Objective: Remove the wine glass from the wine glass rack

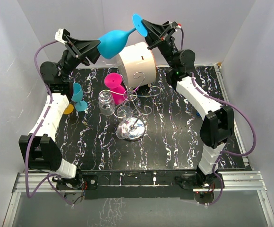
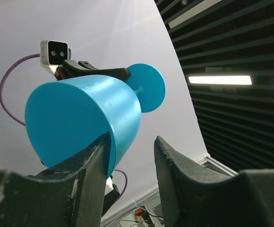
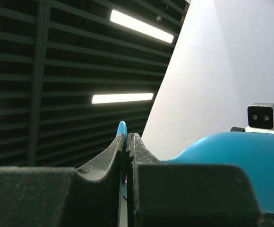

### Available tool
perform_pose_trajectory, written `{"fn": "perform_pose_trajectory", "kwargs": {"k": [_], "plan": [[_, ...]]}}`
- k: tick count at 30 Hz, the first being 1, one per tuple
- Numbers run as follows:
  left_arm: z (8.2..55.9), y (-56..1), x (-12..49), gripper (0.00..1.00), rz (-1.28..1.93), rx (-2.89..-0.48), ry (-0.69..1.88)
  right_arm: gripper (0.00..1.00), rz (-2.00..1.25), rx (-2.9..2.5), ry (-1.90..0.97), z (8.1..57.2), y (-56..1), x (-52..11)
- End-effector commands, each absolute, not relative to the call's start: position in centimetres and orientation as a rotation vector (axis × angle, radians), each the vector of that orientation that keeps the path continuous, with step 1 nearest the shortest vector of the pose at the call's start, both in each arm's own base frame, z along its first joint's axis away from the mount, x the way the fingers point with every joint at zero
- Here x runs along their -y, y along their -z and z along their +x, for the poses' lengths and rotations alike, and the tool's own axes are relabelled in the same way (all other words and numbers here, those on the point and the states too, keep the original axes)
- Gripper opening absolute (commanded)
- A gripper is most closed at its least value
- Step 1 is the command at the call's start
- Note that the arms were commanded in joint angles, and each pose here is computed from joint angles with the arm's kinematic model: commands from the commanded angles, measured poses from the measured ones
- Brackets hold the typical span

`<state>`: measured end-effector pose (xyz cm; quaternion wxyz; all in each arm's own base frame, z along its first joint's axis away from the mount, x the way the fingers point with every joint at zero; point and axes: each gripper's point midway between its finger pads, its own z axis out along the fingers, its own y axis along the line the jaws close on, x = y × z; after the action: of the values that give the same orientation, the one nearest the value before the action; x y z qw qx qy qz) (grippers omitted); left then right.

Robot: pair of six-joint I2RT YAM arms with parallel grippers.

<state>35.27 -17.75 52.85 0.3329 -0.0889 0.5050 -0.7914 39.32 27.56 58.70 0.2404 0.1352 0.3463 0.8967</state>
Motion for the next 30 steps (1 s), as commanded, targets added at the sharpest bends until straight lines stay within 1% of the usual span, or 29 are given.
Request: {"fn": "perform_pose_trajectory", "kwargs": {"k": [1,4,7,11,12,13,18,20,25,27,30], "plan": [[31.3,-56.5,17.7,0.38,-0.101,-1.202,2.086,0.0,0.326,-0.846,-2.524,37.4,-60.5,-26.4],[31.1,-56.4,17.9,0.31,-0.101,-1.206,2.098,0.0,0.329,-0.845,-2.532,37.4,-60.6,-26.4],[31.3,-56.0,18.0,0.19,-0.12,-1.22,2.107,0.0,0.325,-0.843,-2.538,37.3,-60.6,-26.3],[31.4,-56.0,18.0,0.06,-0.133,-1.216,2.119,0.0,0.318,-0.838,-2.547,37.1,-60.6,-26.3],[31.3,-56.1,18.0,0.02,-0.135,-1.212,2.125,0.01,0.319,-0.837,-2.545,37.1,-60.4,-26.2],[31.2,-56.2,17.9,0.0,-0.137,-1.204,2.131,0.07,0.32,-0.837,-2.541,37.1,-60.2,-26.2],[30.8,-57.3,17.6,0.0,-0.125,-1.153,2.159,0.38,0.33,-0.837,-2.508,37.1,-59.4,-26.0],[30.5,-57.7,17.5,0.0,-0.113,-1.14,2.165,0.48,0.326,-0.838,-2.487,37.2,-59.2,-25.8],[30.0,-58.5,17.3,0.0,-0.1,-1.106,2.145,0.67,0.347,-0.86,-2.409,37.7,-58.3,-24.9],[29.8,-58.9,17.3,0.0,-0.09,-1.104,2.122,0.74,0.382,-0.901,-2.361,38.7,-56.9,-24.8],[29.9,-59.0,17.3,0.0,-0.077,-1.119,2.052,0.82,0.392,-0.938,-2.278,38.6,-56.3,-23.6]]}}
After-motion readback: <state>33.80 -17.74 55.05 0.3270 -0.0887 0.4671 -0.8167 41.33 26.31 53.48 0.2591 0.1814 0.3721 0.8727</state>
